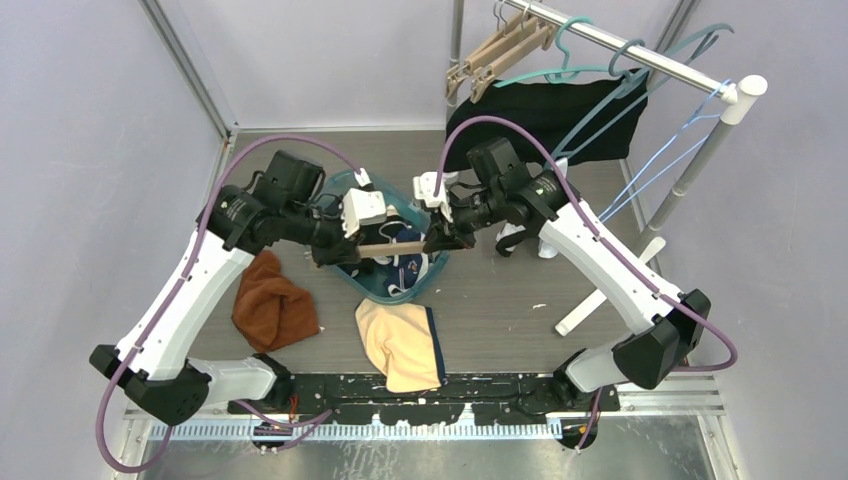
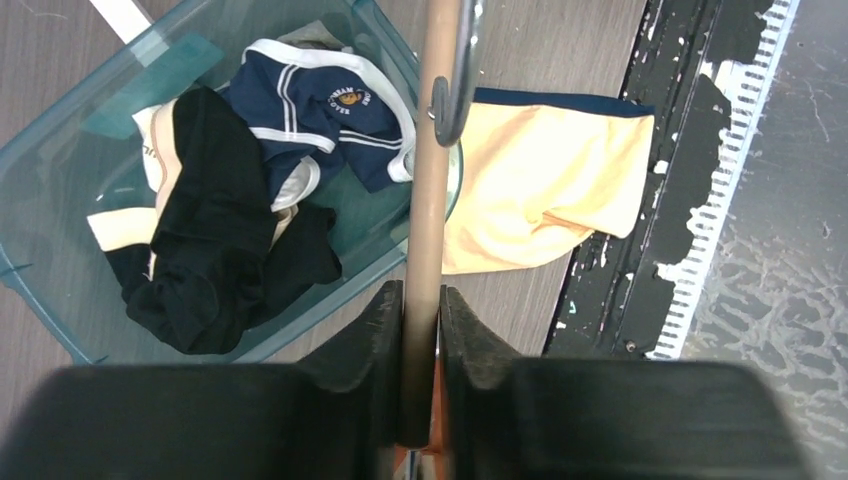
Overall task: Remove the underwear clipped to the hanger
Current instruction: Place the hanger on the clothesline.
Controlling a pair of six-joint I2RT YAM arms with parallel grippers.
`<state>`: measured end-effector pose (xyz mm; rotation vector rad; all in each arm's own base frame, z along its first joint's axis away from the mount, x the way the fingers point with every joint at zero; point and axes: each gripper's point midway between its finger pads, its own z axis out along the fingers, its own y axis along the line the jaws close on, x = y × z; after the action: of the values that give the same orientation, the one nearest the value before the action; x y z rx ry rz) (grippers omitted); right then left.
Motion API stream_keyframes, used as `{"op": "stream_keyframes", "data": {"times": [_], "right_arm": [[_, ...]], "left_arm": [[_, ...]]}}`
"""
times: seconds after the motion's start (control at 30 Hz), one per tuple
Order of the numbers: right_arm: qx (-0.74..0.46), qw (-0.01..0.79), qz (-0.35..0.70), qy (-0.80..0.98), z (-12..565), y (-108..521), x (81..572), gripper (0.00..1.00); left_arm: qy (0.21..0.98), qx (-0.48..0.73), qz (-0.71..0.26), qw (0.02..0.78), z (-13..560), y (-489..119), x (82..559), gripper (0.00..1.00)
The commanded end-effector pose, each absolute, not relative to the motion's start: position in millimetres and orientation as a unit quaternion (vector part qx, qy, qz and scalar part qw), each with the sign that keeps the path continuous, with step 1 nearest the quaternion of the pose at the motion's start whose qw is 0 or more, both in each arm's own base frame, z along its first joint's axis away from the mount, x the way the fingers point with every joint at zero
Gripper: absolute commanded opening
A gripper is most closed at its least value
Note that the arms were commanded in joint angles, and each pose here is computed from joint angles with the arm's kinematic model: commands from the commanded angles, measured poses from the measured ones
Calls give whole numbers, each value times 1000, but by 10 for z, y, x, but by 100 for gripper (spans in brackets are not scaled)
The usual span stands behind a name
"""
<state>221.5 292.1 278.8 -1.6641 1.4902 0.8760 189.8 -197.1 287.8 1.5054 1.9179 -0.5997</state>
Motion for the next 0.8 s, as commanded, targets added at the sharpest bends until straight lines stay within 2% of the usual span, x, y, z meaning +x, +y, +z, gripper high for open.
{"op": "stream_keyframes", "data": {"times": [0.0,0.07,0.13,0.2,0.4,0.63,0.77], "right_arm": [[-642,400,303,580,2931,2845,2330,1],[-646,404,298,575,2963,2771,2301,1],[-647,404,294,576,2982,2687,2279,1],[-646,402,296,578,2997,2606,2257,1],[-635,399,319,580,3060,2416,2193,1],[-647,374,326,580,3002,2365,2080,1],[-649,368,324,581,2985,2334,2051,1]], "left_arm": [[697,561,-256,365,3165,-2043,1794,33],[696,560,-242,379,3208,-1982,1797,59],[695,557,-225,396,3257,-1897,1815,80],[693,556,-205,410,3280,-1811,1842,90],[694,572,-170,403,3140,-1699,1906,97],[677,570,-160,437,3214,-1827,2153,98],[665,587,-163,432,3149,-1865,2161,98]]}}
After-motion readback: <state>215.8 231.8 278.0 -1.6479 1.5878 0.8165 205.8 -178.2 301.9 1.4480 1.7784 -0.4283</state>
